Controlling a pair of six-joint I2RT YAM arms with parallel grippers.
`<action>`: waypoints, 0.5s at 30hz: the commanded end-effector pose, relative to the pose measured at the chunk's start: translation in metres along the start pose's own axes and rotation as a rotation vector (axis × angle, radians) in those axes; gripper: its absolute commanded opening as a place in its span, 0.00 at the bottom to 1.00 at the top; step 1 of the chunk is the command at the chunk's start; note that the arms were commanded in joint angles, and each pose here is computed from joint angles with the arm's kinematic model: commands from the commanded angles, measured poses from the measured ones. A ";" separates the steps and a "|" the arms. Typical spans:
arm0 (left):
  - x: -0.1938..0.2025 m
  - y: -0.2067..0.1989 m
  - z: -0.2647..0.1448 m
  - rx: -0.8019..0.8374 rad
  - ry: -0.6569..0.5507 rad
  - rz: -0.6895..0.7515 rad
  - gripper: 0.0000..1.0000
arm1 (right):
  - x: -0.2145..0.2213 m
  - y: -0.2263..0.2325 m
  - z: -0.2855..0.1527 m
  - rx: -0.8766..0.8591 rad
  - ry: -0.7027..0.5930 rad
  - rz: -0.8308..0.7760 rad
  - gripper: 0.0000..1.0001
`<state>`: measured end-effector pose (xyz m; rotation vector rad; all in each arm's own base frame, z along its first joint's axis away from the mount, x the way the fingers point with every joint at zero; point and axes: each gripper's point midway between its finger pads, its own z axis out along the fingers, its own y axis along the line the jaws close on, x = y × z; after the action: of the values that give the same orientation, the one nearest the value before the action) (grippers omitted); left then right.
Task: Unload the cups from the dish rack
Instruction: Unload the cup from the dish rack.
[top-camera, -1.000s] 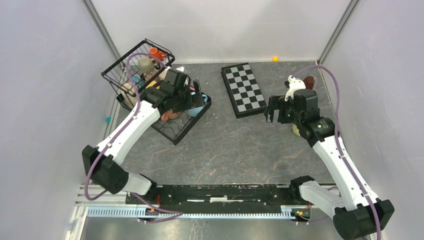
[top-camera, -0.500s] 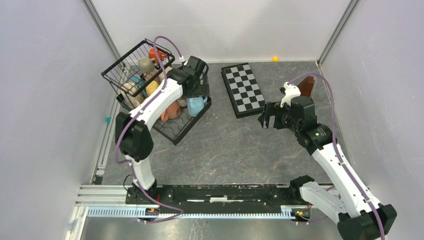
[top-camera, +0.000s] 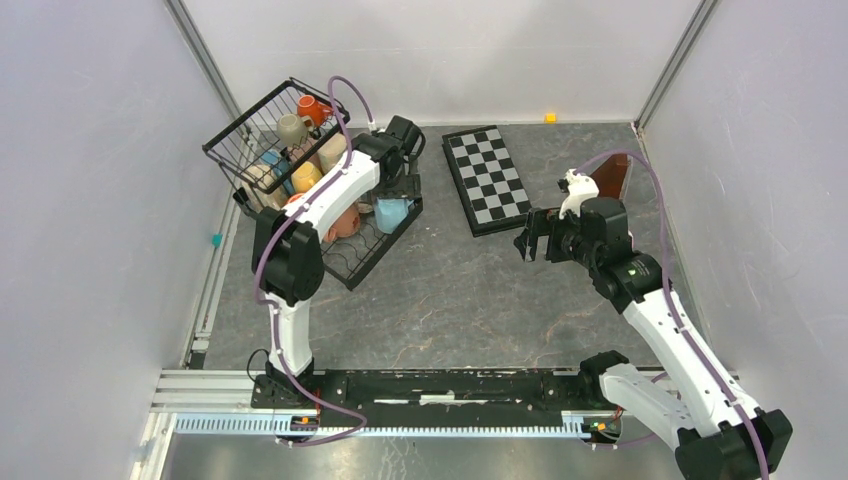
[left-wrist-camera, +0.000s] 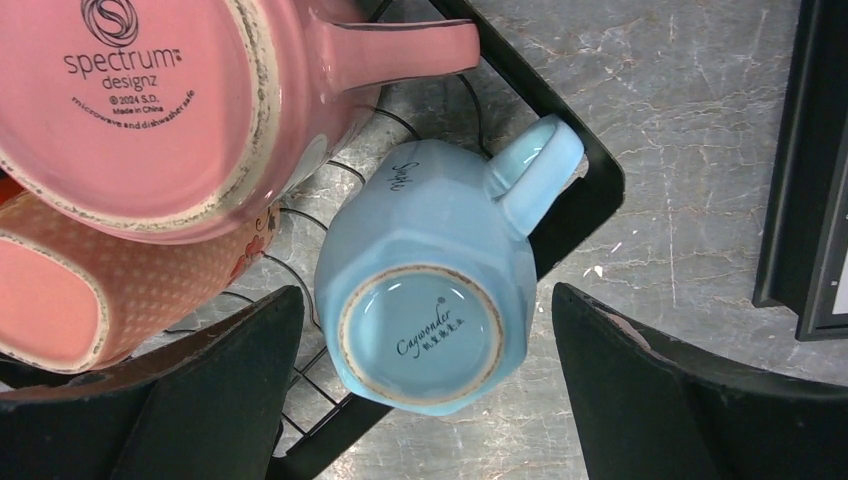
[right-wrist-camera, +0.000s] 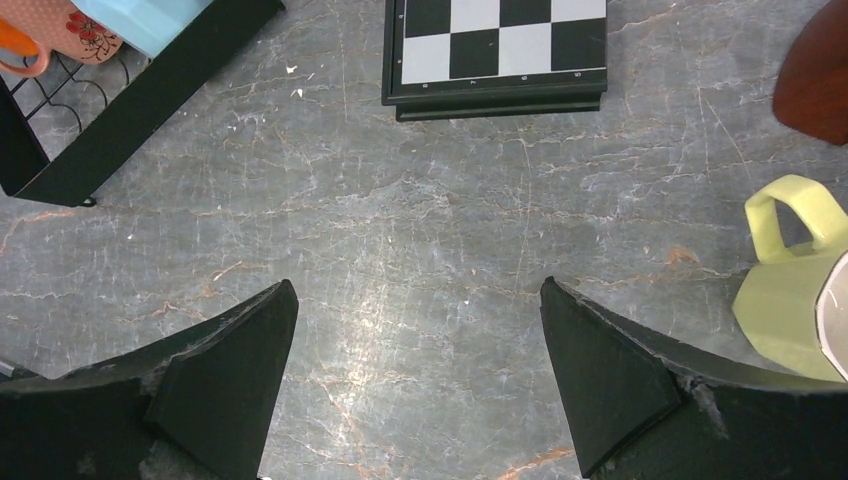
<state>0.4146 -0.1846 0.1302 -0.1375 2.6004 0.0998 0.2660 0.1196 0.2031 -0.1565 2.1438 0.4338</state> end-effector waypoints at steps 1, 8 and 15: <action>-0.003 0.000 0.007 -0.005 0.002 -0.021 1.00 | -0.007 0.009 0.000 -0.041 -0.042 0.003 0.98; 0.006 0.002 0.023 0.018 0.040 -0.066 1.00 | -0.003 0.008 0.001 -0.043 -0.040 0.001 0.98; 0.014 0.000 0.029 0.029 0.063 -0.063 1.00 | 0.001 0.008 0.003 -0.051 -0.034 0.004 0.98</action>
<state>0.4150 -0.1790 0.1067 -0.1717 2.6547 0.0648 0.2628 0.1229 0.1919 -0.1647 2.1527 0.4596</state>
